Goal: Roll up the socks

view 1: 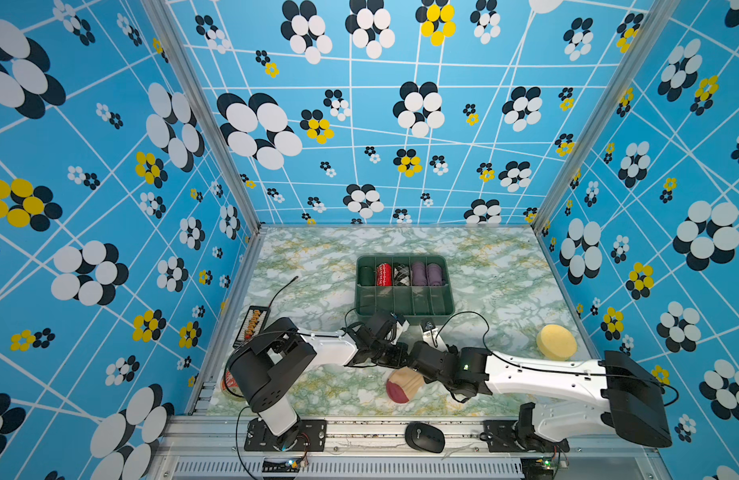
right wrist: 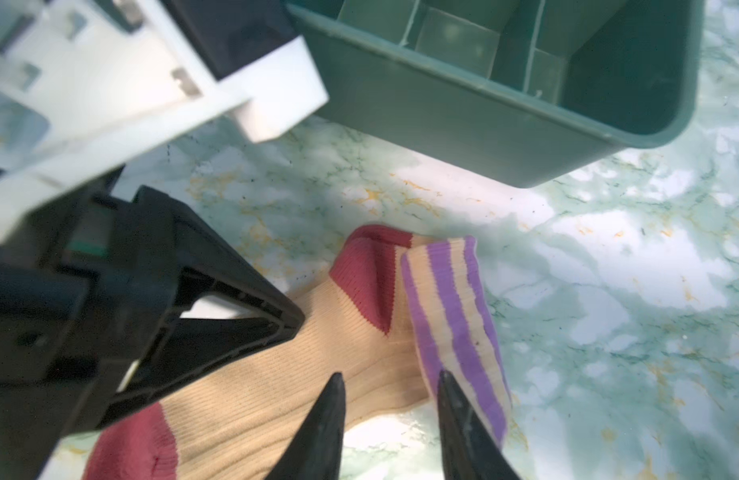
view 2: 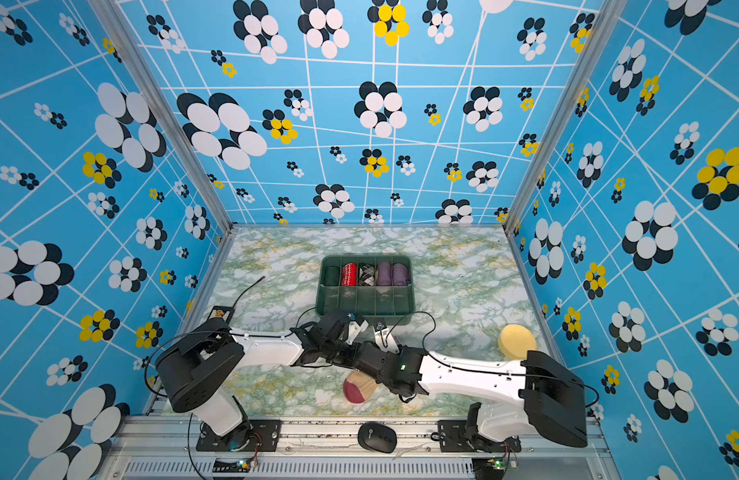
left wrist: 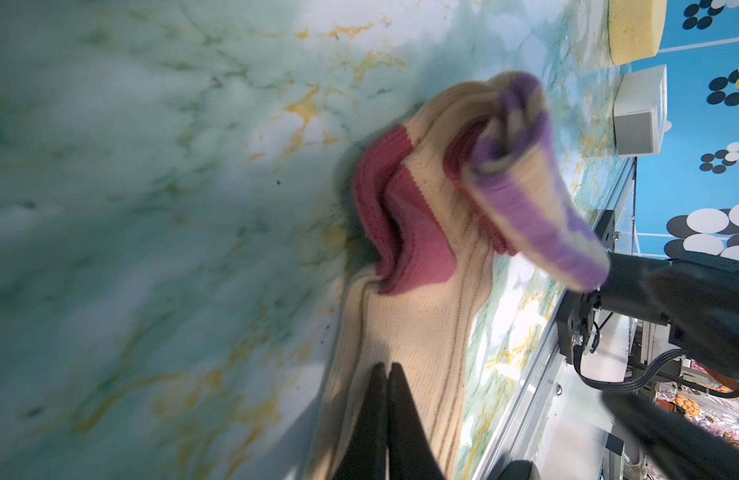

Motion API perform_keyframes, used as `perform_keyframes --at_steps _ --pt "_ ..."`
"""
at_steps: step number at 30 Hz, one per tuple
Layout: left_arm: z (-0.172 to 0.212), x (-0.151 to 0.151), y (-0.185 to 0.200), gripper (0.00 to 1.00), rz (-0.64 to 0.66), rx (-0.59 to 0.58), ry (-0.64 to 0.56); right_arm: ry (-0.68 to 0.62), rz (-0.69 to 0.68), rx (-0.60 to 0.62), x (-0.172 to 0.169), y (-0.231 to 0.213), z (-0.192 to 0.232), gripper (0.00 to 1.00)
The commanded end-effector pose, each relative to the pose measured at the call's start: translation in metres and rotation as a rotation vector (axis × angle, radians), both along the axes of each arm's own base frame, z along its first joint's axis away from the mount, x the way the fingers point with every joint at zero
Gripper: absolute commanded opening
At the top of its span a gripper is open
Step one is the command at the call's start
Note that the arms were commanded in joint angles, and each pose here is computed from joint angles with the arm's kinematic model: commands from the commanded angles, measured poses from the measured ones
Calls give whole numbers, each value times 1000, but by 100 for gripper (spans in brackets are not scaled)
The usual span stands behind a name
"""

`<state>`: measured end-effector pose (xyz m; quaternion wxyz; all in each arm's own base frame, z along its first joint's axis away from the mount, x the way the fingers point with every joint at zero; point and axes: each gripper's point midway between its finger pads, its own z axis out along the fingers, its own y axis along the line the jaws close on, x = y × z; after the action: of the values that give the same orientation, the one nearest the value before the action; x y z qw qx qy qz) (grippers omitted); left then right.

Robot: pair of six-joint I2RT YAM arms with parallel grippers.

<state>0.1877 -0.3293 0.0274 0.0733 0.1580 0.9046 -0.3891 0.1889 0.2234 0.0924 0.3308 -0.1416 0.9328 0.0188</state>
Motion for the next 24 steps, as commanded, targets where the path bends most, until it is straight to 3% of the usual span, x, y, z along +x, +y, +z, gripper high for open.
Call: perform_keyframes --at_steps 1,14,24 --pt "6 6 2 6 18 13 -9 23 -111 37 8 -30 -6 36" --pt "16 2 -1 6 -30 61 -32 53 -282 66 23 -94 -9 34" --pt "26 -35 -4 5 -113 150 -56 159 -245 196 34 -93 -20 36"
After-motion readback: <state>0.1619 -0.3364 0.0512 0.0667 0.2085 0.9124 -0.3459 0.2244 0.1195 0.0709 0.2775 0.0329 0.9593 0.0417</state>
